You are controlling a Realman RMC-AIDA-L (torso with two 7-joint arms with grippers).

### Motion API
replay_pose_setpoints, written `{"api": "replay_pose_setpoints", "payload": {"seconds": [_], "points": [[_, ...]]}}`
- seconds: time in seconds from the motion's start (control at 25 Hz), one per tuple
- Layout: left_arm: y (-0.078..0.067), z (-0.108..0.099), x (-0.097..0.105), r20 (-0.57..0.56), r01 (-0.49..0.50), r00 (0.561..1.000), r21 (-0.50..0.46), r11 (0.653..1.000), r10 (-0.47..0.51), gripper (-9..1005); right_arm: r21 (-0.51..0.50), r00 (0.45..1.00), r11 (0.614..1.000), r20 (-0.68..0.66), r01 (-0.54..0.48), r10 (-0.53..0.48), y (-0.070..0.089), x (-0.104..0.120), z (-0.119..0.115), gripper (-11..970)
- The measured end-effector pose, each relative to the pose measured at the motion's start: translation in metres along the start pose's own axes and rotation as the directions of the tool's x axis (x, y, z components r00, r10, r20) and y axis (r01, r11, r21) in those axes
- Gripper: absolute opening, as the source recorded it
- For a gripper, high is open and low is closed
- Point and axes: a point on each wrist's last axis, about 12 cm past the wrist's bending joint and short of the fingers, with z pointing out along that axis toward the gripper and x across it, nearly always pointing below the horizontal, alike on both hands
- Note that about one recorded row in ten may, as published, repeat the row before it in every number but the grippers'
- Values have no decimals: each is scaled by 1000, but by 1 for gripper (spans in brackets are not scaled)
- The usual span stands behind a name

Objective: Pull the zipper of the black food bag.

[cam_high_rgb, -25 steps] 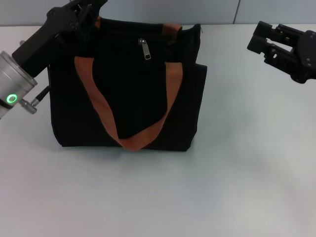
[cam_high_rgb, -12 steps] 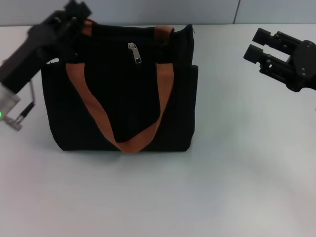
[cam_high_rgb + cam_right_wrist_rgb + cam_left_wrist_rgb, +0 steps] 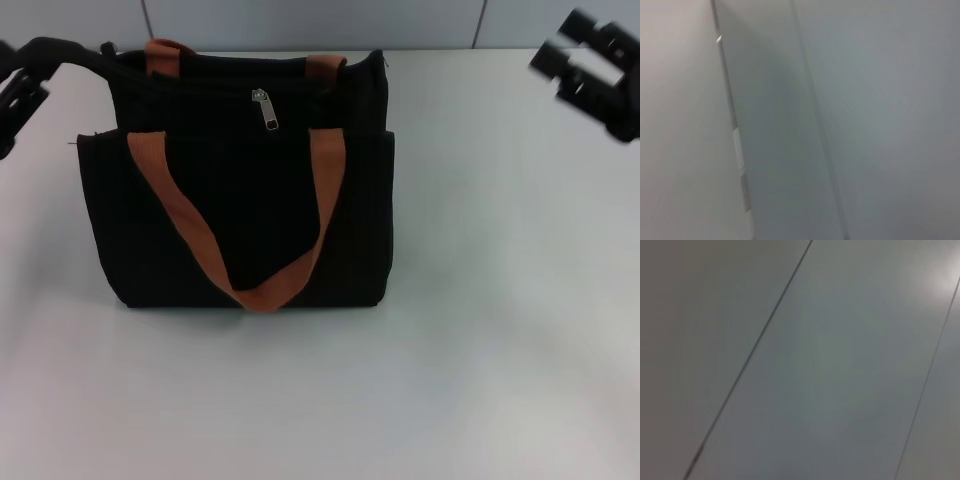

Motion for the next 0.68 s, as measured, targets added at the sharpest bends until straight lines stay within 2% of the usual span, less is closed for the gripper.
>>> {"api": "replay_pose_setpoints", "payload": {"seconds": [0.04, 0.16, 0.28, 0.44, 0.68], "points": [[0, 0, 0, 0, 0, 1000, 0, 1000, 0, 727, 0, 1000, 1000, 0, 0, 0, 0, 0, 0, 758], [3, -9, -2, 6, -26, 1000, -28, 999, 26, 818, 92, 998, 996, 55, 13, -18, -7, 2, -2, 768], [4, -14, -5, 30, -44, 998, -50, 998, 46, 817, 174, 995, 985, 94, 16, -33, -13, 2, -4, 767], [5, -16, -8, 54, -63, 996, -69, 996, 67, 815, 229, 992, 973, 114, 18, -45, -17, 3, -7, 767], [15, -19, -12, 132, -75, 986, -193, 978, 101, 813, 333, 989, 943, 133, 12, -59, -26, 6, -11, 768]]}}
